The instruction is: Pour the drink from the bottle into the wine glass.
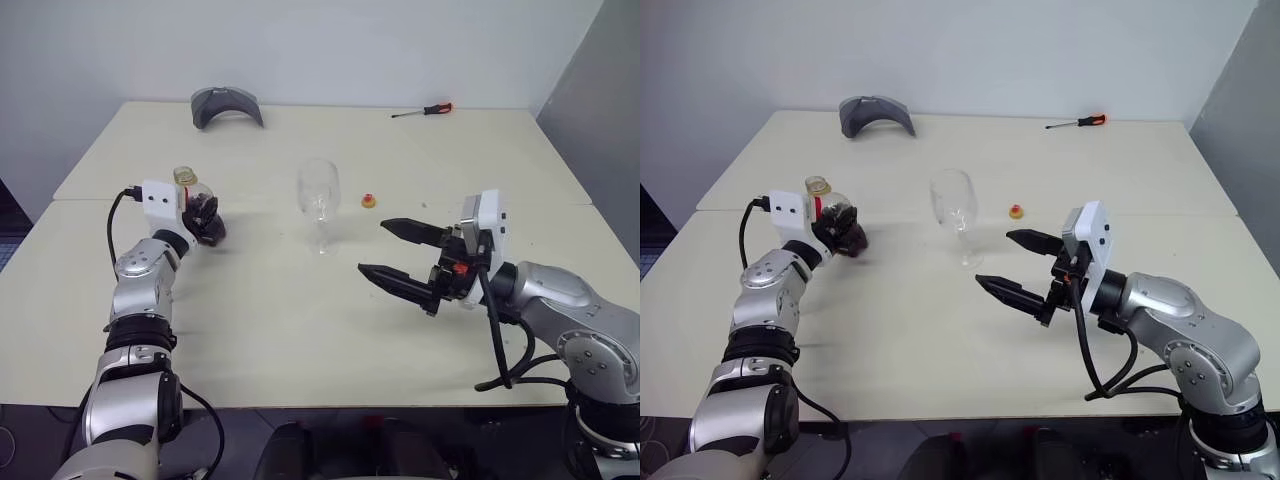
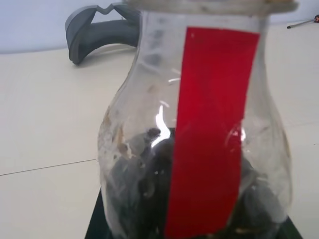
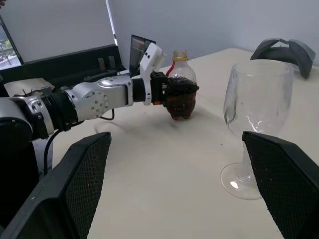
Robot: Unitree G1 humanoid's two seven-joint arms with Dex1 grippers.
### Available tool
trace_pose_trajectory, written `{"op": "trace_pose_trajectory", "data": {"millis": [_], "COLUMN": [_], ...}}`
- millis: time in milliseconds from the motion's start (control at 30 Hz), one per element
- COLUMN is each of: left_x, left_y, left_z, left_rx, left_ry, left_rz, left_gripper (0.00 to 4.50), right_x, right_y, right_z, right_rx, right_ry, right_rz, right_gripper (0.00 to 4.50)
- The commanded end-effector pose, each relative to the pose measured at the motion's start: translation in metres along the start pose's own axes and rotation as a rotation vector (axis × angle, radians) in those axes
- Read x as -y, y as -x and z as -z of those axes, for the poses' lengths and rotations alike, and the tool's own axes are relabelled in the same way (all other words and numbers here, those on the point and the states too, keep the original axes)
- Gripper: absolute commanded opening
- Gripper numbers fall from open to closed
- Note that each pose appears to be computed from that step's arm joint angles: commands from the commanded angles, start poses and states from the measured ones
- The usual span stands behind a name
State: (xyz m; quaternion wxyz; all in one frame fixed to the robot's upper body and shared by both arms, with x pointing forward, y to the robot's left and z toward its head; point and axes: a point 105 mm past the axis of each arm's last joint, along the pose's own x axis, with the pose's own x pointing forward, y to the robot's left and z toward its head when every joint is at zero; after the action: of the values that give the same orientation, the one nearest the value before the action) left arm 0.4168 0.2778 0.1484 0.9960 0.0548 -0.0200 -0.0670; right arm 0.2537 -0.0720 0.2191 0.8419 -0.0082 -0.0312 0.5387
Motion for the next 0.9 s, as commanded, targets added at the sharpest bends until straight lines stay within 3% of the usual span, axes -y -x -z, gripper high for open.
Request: {"op": "trace_pose_trajectory", "data": {"millis": [33,200,500,900], "left_x": [-0.001,0.012,0.050,0.072], "left_y": [-0.004,-0.010,-0.027,-0.045], "left_z": [-0.027,-0.041,-0.092,-0.109], "left_rx": [0.078,0.097,0.166,0.189], "left_ry": [-0.031,-0.050,-0.200,-0.203], "left_rz": [0.011,0.073,0.256,0.334], "left_gripper": [1.12,1.11,1.11,1.11], "right_x": [-0.004,0.002,0.031,0.043], "right_y": [0.002,0.004,0.001,-0.008], "right_z": [-0.008,-0.008,-0.015,-0.029], "right_rx": [0.033,0.033,0.051,0.099], "right_ry": [0.038,0.055,0.098,0.174], "right_rz": [-0.009,0.008,0.088,0.139], "right_gripper": [4.50,4.50,4.50,4.50]}}
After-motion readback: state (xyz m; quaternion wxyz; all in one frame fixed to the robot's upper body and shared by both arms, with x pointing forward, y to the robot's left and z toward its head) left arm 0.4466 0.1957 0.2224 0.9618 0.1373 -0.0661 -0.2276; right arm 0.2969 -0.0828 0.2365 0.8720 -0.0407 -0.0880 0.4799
